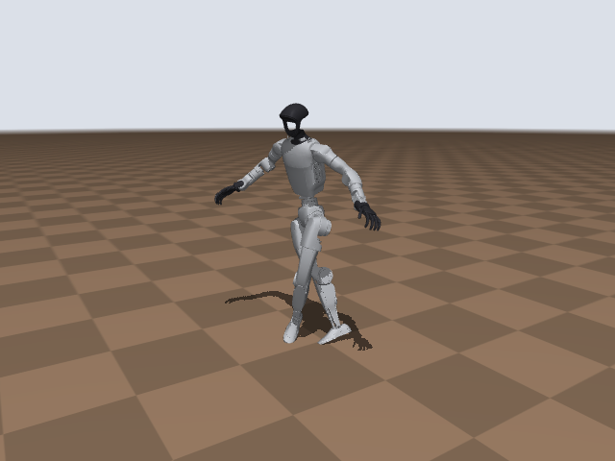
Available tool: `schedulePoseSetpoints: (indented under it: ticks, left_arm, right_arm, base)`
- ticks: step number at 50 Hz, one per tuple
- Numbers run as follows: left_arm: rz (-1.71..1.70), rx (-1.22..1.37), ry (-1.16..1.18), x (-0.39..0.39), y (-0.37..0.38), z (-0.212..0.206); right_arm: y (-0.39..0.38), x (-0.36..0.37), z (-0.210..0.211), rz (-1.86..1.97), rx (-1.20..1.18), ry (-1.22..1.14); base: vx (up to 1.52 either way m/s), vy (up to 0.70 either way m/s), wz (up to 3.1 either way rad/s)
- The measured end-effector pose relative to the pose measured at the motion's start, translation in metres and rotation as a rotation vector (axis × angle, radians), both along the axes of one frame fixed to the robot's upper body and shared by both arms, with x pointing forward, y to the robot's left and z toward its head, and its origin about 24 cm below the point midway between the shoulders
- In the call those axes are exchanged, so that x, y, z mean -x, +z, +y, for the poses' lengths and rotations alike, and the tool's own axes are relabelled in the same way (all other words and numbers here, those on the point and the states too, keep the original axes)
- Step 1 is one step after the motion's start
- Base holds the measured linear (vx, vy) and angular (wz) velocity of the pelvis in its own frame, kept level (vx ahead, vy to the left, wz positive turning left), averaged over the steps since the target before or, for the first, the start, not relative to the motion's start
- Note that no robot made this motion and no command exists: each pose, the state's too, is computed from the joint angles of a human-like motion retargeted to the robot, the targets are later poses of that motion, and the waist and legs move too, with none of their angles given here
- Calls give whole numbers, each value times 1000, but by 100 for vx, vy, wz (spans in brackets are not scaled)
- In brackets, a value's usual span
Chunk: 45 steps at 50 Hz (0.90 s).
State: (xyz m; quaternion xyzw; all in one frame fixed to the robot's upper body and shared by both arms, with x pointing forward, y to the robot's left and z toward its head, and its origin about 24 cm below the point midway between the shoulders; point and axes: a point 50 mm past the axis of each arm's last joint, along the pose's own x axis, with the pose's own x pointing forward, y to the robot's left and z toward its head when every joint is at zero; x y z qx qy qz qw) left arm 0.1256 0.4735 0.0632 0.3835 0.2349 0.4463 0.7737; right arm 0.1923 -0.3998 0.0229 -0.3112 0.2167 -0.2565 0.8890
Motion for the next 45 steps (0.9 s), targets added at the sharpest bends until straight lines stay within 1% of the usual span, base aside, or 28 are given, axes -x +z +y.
schedulePoseSetpoints:
  ticks: [5,7,9,11,13,16,18,20,23,25,28,33,38,42,45]
  left_arm:
    - [29,62,156,41,-4,16]
    - [13,66,244,46,-6,21]
    - [89,96,275,46,-18,21]
    - [147,127,264,26,-28,15]
    - [240,139,146,-12,-35,1]
    - [331,12,-176,-86,-29,-36]
    - [236,-128,-378,-132,-4,-67]
    - [78,-204,-581,-168,10,-116]
    - [-137,-170,-867,-194,30,-187]
    - [-218,-99,-1029,-197,40,-223]
    - [-244,-23,-1166,-187,41,-248]
    - [-142,78,-1198,-149,-14,-263]
    - [39,214,-1219,-119,-62,-271]
    - [155,278,-1133,-104,-94,-266]
    - [222,373,-1028,-90,-117,-260]
  right_arm:
    - [-42,28,7,61,-133,-114]
    - [-54,25,14,87,-195,-136]
    - [-66,35,17,144,-173,-164]
    - [-84,49,25,254,-132,-183]
    - [-107,68,39,405,-100,-155]
    - [-131,90,59,591,-98,-69]
    - [-140,95,72,640,-122,-40]
    - [-142,118,66,676,-119,-83]
    - [-144,140,64,654,-229,-168]
    - [-145,154,63,614,-311,-252]
    - [-141,158,55,525,-336,-370]
    - [-133,151,46,430,-273,-415]
    - [-138,164,54,367,-373,-504]
    - [-145,169,63,343,-442,-576]
    - [-147,159,67,347,-444,-551]
  base:
    - [32,-81,-170]
    - [19,-73,-77]
    - [10,-76,109]
    - [3,-81,180]
    - [-1,-83,162]
    - [-7,-85,104]
    - [-10,-93,74]
    - [-8,-104,60]
    - [-9,-117,14]
    - [-5,-94,14]
    - [-5,-78,-8]
    - [2,-52,-9]
    - [4,-41,7]
    - [7,-28,-24]
    - [1,-19,-41]
